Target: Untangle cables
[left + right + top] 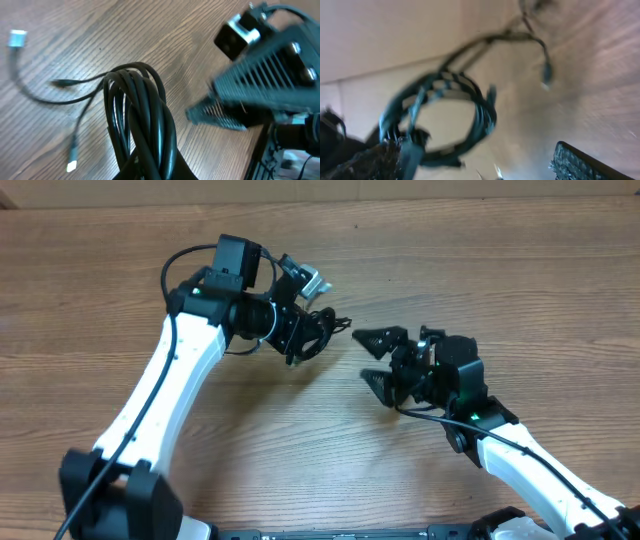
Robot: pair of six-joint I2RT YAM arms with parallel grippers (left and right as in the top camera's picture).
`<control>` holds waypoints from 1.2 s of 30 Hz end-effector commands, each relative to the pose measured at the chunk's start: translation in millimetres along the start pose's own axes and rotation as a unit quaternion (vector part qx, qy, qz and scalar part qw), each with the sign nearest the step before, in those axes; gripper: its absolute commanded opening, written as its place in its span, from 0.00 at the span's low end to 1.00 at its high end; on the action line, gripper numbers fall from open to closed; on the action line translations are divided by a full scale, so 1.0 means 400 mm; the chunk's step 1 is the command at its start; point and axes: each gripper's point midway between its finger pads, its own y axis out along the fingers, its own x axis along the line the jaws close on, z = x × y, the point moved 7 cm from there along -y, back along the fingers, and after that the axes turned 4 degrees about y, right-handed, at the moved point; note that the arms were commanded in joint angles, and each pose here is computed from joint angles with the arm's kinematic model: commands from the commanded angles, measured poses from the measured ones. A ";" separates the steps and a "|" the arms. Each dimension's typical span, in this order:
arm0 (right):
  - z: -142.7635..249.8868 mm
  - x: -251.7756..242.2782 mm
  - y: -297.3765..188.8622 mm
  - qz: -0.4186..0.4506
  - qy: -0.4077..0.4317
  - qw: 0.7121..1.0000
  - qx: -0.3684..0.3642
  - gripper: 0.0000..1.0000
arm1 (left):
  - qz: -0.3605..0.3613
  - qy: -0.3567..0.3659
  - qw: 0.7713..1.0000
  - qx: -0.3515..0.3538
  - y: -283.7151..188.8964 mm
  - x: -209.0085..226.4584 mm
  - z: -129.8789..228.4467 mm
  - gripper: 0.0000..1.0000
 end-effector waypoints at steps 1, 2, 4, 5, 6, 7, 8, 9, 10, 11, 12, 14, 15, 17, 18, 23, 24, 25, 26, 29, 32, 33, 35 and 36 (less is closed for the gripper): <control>-0.026 0.016 -0.001 -0.019 0.042 0.998 -0.048 0.95 | -0.023 0.041 0.999 -0.020 -0.051 -0.047 -0.022 0.04; -0.029 0.017 -0.001 -0.021 0.057 0.997 -0.054 0.94 | -0.021 0.044 0.999 -0.019 -0.051 -0.053 -0.023 0.04; -0.033 0.017 -0.001 -0.023 0.090 0.994 -0.061 0.91 | -0.017 0.049 0.999 -0.018 -0.048 -0.066 -0.023 0.04; -0.034 0.016 0.000 -0.024 0.102 0.992 -0.063 0.91 | -0.013 0.051 0.998 -0.017 -0.045 -0.073 -0.024 0.04; -0.037 0.015 0.000 -0.024 0.110 0.991 -0.066 0.91 | -0.009 0.052 0.998 -0.016 -0.041 -0.079 -0.025 0.04; -0.039 0.014 0.001 -0.025 0.117 0.990 -0.071 0.91 | -0.006 0.055 0.998 -0.014 -0.037 -0.086 -0.025 0.04; -0.043 0.012 0.002 -0.025 0.124 0.989 -0.075 0.90 | -0.002 0.059 0.998 -0.012 -0.031 -0.095 -0.025 0.04; -0.044 0.013 0.003 -0.028 0.127 0.989 -0.076 0.90 | 0.001 0.063 0.998 -0.010 -0.027 -0.103 -0.026 0.04; -0.045 0.016 0.005 -0.032 0.131 0.988 -0.074 0.89 | 0.004 0.067 0.998 -0.009 -0.022 -0.111 -0.027 0.04; -0.044 0.020 0.008 -0.037 0.129 0.988 -0.072 0.89 | 0.007 0.070 0.998 -0.007 -0.017 -0.118 -0.027 0.04; -0.041 0.023 0.011 -0.041 0.126 0.989 -0.069 0.88 | 0.007 0.072 0.997 -0.005 -0.014 -0.122 -0.027 0.04; -0.032 0.026 0.016 -0.044 0.122 0.990 -0.062 0.86 | 0.004 0.074 0.997 -0.003 -0.012 -0.123 -0.026 0.04; -0.027 0.026 0.018 -0.043 0.121 0.990 -0.059 0.85 | -0.001 0.073 0.997 -0.001 -0.012 -0.121 -0.025 0.04; -0.019 0.025 0.022 -0.041 0.119 0.991 -0.054 0.81 | -0.005 0.072 0.997 0.001 -0.012 -0.119 -0.024 0.04; -0.015 0.025 0.023 -0.040 0.118 0.991 -0.052 0.79 | -0.006 0.070 0.997 0.001 -0.012 -0.118 -0.024 0.04; -0.012 0.015 0.026 -0.030 0.124 0.990 -0.054 0.52 | -0.006 0.069 0.998 0.001 -0.012 -0.118 -0.024 0.04; -0.013 0.015 0.026 -0.031 0.129 0.990 -0.055 0.43 | -0.004 0.068 0.998 0.000 -0.012 -0.119 -0.025 0.04; -0.013 0.015 0.026 -0.032 0.135 0.989 -0.056 0.36 | 0.000 0.068 0.998 -0.001 -0.012 -0.122 -0.025 0.04; -0.013 0.018 0.026 -0.035 0.134 0.989 -0.055 0.29 | 0.003 0.068 0.998 -0.002 -0.012 -0.123 -0.025 0.04; -0.012 0.021 0.026 -0.037 0.130 0.989 -0.052 0.09 | 0.003 0.068 0.998 -0.001 -0.012 -0.123 -0.025 0.04; -0.007 0.023 0.026 -0.036 0.094 0.994 -0.045 0.04 | 0.002 0.067 0.998 -0.002 -0.012 -0.122 -0.025 0.04; -0.004 0.024 0.026 -0.036 0.072 0.996 -0.040 0.04 | 0.002 0.066 0.998 -0.002 -0.013 -0.121 -0.025 0.04; 0.002 0.023 0.027 -0.032 0.033 0.998 -0.029 0.04 | 0.001 0.067 0.998 -0.003 -0.013 -0.120 -0.026 0.04; 0.004 0.023 0.027 -0.031 0.022 0.999 -0.026 0.04 | 0.001 0.063 0.998 -0.005 -0.013 -0.120 -0.028 0.04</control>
